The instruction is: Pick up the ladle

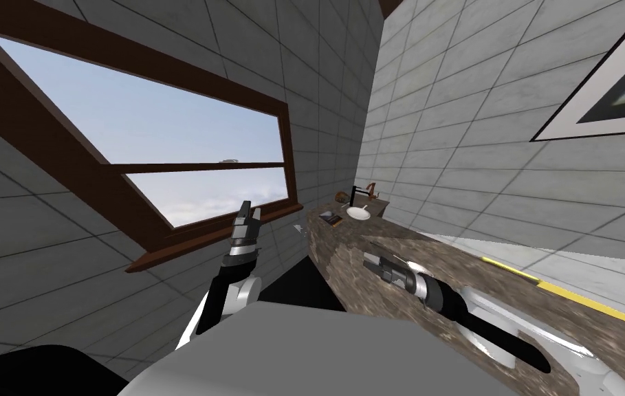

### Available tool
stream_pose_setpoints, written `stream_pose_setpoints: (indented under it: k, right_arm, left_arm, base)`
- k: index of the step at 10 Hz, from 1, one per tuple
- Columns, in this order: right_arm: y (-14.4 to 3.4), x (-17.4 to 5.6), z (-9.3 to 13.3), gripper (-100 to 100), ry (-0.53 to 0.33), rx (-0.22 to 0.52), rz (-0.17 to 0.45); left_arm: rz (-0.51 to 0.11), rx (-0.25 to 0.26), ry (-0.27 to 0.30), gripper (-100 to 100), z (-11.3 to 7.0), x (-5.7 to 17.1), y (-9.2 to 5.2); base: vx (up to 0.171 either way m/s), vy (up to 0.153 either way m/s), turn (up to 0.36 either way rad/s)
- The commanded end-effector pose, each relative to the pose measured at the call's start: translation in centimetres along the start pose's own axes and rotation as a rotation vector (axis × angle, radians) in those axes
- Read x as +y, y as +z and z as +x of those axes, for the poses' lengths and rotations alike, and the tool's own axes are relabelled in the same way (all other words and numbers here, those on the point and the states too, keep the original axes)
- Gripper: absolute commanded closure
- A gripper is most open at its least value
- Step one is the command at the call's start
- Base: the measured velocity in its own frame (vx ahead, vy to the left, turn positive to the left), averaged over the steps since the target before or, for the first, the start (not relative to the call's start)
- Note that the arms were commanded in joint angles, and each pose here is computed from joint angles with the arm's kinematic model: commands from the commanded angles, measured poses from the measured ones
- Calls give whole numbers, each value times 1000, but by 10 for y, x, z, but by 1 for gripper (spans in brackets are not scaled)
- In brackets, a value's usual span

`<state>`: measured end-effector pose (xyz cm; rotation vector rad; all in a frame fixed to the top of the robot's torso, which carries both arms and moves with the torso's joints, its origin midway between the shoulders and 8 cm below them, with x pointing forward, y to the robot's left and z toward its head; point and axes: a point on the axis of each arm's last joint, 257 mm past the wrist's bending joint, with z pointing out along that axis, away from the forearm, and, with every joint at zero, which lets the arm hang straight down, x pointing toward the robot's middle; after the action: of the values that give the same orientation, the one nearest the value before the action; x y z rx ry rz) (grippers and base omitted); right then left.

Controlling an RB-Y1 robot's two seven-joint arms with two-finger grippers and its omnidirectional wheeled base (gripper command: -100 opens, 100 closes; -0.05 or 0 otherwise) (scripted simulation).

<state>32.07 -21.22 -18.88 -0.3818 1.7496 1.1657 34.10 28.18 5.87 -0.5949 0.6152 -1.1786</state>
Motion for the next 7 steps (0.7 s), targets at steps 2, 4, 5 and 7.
stream_pose_setpoints:
  k: [2,4,5,7]
  right_arm:
    - [-18,-18,16,-100,-35,103,39]
    - [-34,-35,27,-100,-62,184,75]
    - [-48,-50,36,-100,-80,244,107]
    - [-69,-67,42,-100,-109,325,146]
  left_arm:
    - [0,0,0,0,0,0,0]
    - [0,0,0,0,0,0,0]
    - [0,0,0,0,0,0,0]
    - [0,0,0,0,0,0,0]
  base:
    - [10,-8,131]
    - [14,-8,119]
    - [19,-6,164]
    - [25,-11,106]
